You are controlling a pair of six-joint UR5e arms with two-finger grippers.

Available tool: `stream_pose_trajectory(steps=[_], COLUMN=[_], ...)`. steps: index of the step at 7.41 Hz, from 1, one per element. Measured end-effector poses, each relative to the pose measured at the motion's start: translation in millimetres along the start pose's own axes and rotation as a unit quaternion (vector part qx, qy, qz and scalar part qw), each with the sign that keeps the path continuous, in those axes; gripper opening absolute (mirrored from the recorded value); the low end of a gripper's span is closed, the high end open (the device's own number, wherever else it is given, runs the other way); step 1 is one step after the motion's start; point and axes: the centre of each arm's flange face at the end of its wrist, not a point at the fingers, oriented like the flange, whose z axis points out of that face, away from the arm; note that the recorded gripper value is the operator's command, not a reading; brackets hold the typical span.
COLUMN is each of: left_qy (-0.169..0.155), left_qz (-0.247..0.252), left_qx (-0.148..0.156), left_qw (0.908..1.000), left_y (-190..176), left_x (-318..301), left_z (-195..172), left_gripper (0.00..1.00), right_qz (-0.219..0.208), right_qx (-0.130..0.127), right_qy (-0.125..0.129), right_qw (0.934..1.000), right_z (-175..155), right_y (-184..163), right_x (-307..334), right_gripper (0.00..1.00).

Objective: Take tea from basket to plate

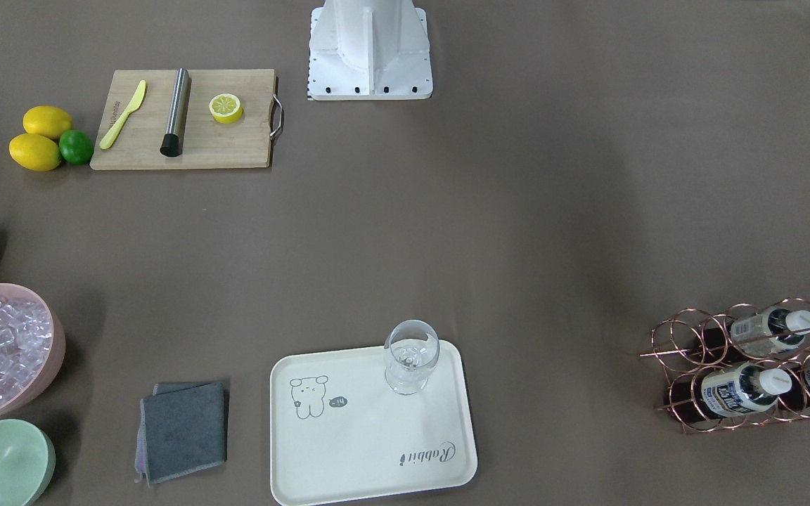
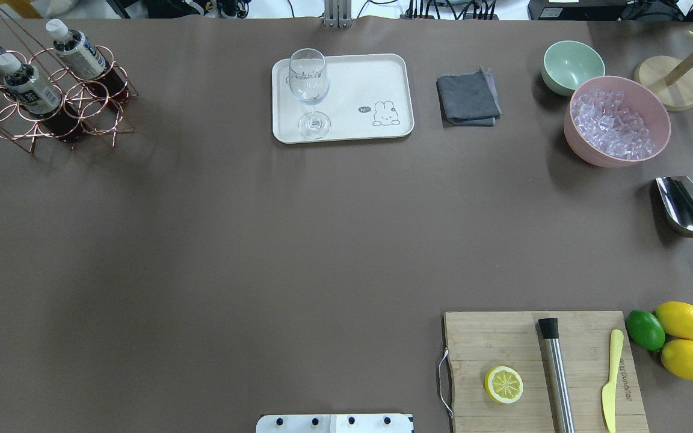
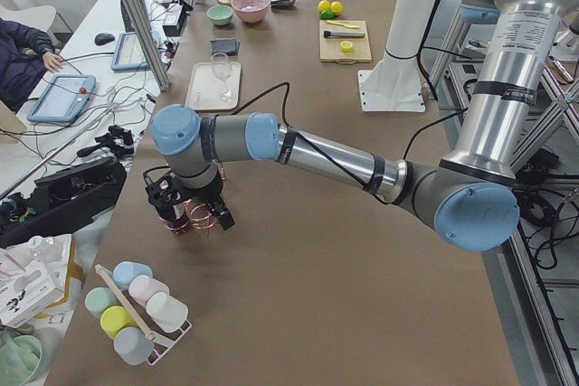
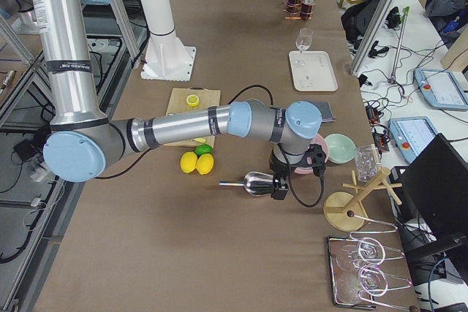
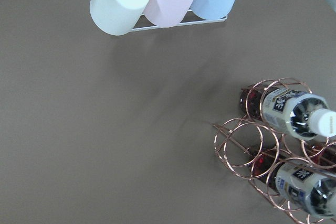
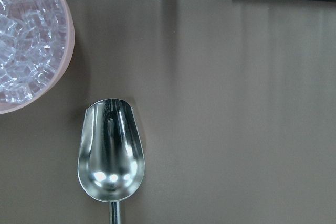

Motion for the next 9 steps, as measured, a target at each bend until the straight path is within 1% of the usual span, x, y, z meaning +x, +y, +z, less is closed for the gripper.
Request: stream_pose_trajectory(steps=[2,3,5,7,9], left_qy=[0.0,-0.004,-0.02,-0.025,-0.017], left_qz=[-0.019,-0.04,-0.093,-0.159,-0.222], left_qx=[0.007,0.008,0.011,0.012,0.016], left_qw=[0.9998,0.9992,0.9954,0.9869,0.9747], left_y=[-21,-33,-38,-35,-28], left_x=[52,84,141,173,192], left_z=[-21,-29,-28,-17,-3], left_gripper=[0.97,0.97,0.97,0.97,0.97], right_qz=[0.001,0.002,0.003,0.003,0.003], right_qx=[-0.001,-0.002,-0.003,-0.003,-0.004], right_qy=[0.0,0.0,0.0,0.0,0.001], right_qw=[1.0,1.0,1.0,1.0,1.0], right_z=[1,2,3,3,4], right_y=[1,2,3,4,4], right_x=[1,2,3,3,4], right_gripper=[0.99,0.99,0.99,0.99,0.99])
